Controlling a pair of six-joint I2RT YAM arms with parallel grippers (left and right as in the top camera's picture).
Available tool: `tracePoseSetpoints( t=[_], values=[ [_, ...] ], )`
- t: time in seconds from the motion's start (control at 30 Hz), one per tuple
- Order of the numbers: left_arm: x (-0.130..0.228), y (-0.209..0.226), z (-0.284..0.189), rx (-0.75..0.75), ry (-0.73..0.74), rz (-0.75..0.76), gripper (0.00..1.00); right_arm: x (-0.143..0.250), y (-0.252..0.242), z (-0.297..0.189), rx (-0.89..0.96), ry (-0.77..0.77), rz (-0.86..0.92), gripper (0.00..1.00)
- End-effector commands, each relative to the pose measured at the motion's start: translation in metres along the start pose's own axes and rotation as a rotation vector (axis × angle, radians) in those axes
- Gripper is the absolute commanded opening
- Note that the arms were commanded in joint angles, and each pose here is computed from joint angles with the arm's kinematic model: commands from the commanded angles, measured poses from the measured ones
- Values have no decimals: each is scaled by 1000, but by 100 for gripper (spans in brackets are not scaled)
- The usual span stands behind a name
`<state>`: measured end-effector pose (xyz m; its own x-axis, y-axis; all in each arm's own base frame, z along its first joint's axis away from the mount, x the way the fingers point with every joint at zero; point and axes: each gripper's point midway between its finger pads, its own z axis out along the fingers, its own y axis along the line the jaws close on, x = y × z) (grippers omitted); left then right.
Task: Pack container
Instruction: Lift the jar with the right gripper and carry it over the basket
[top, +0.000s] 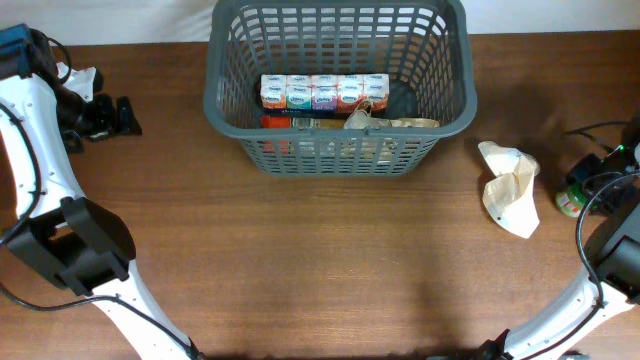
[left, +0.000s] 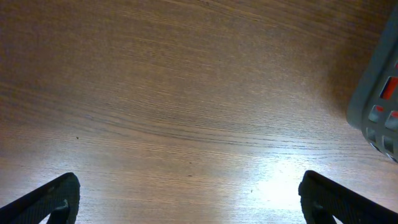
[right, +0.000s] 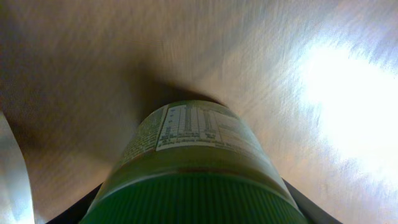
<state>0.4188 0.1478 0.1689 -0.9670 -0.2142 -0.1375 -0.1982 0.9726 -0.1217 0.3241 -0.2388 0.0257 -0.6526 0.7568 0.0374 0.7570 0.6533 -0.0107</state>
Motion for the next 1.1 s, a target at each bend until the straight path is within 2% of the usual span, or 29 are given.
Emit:
tracePoseSetpoints(
  t=[0.0, 0.13, 0.27, 0.43, 0.53, 0.6, 0.7, 0.73, 0.83, 0.93, 1.07],
  values=[
    [1, 3, 3, -3, 9, -15, 99, -8, 18, -35, -103, -33, 0, 4],
    [1, 3, 3, -3, 9, -15, 99, -8, 47, -115, -252, -106, -30, 4],
    [1, 3, 3, -3, 9, -15, 99, 12, 85, -222, -405, -262, -129, 4],
    [1, 3, 3, -3, 9, -15, 99, 78, 146, -346, -549, -521, -376, 4],
    [1, 3, 3, -3, 9, -15, 99, 128, 189, -388, -636, -617, -551, 4],
    [1, 3, 3, -3, 9, -15, 99, 178, 235, -406, -681, -675, -739, 4],
    [1, 3, 3, -3, 9, -15, 99, 214, 281, -402, -671, -711, -860, 4],
    [1, 3, 3, -3, 9, -15, 99, 234, 311, -392, -667, -709, -928, 4],
    [1, 3, 3, -3, 9, -15, 99, 265, 361, -360, -659, -659, -1029, 4],
    [1, 3, 3, -3, 9, -15, 99, 288, 411, -296, -599, -557, -1115, 4],
    [1, 3, 3, -3, 9, -15, 99, 302, 440, -225, -522, -423, -1163, 4]
  ],
)
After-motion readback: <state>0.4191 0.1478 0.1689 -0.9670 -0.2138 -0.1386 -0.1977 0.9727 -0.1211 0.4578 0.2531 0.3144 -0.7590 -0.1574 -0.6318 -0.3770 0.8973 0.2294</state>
